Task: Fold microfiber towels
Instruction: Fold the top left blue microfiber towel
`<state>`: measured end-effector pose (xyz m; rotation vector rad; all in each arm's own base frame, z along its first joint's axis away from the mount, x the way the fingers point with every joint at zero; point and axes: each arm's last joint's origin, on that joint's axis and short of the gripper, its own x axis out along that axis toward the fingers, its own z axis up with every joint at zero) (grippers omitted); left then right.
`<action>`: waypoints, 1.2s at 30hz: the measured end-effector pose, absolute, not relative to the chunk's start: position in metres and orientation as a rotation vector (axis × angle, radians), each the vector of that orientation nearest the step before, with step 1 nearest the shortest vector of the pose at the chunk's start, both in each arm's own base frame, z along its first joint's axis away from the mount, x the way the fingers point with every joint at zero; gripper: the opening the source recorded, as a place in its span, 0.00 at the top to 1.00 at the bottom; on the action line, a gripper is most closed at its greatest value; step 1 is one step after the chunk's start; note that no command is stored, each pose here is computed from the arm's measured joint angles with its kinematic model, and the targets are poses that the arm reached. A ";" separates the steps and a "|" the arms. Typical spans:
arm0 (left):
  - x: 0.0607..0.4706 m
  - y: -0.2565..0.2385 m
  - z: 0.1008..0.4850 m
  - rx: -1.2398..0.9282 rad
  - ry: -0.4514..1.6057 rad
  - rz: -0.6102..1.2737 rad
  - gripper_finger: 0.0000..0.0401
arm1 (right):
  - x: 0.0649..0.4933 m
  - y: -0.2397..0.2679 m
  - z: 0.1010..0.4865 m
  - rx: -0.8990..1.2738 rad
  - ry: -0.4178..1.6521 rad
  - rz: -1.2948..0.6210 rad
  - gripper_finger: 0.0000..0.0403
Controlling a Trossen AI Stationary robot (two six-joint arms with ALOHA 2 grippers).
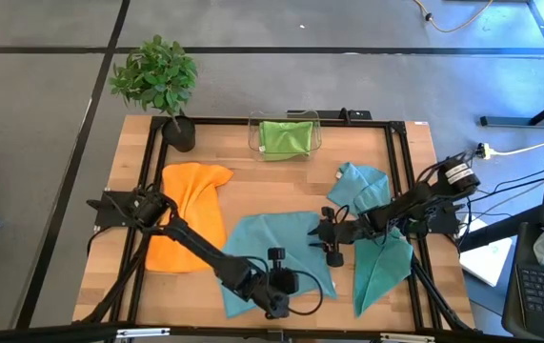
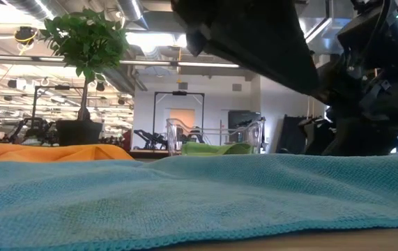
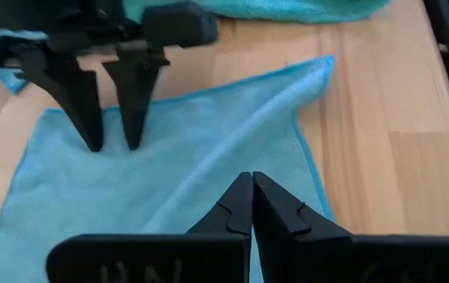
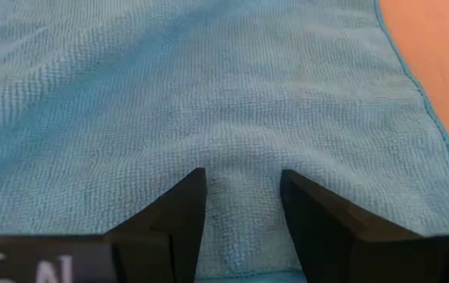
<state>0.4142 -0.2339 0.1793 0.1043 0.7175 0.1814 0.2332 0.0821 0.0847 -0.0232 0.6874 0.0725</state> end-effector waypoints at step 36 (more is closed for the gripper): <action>0.394 -0.239 0.169 0.104 0.871 0.205 1.00 | 0.221 0.071 0.089 -0.149 0.709 -0.238 0.58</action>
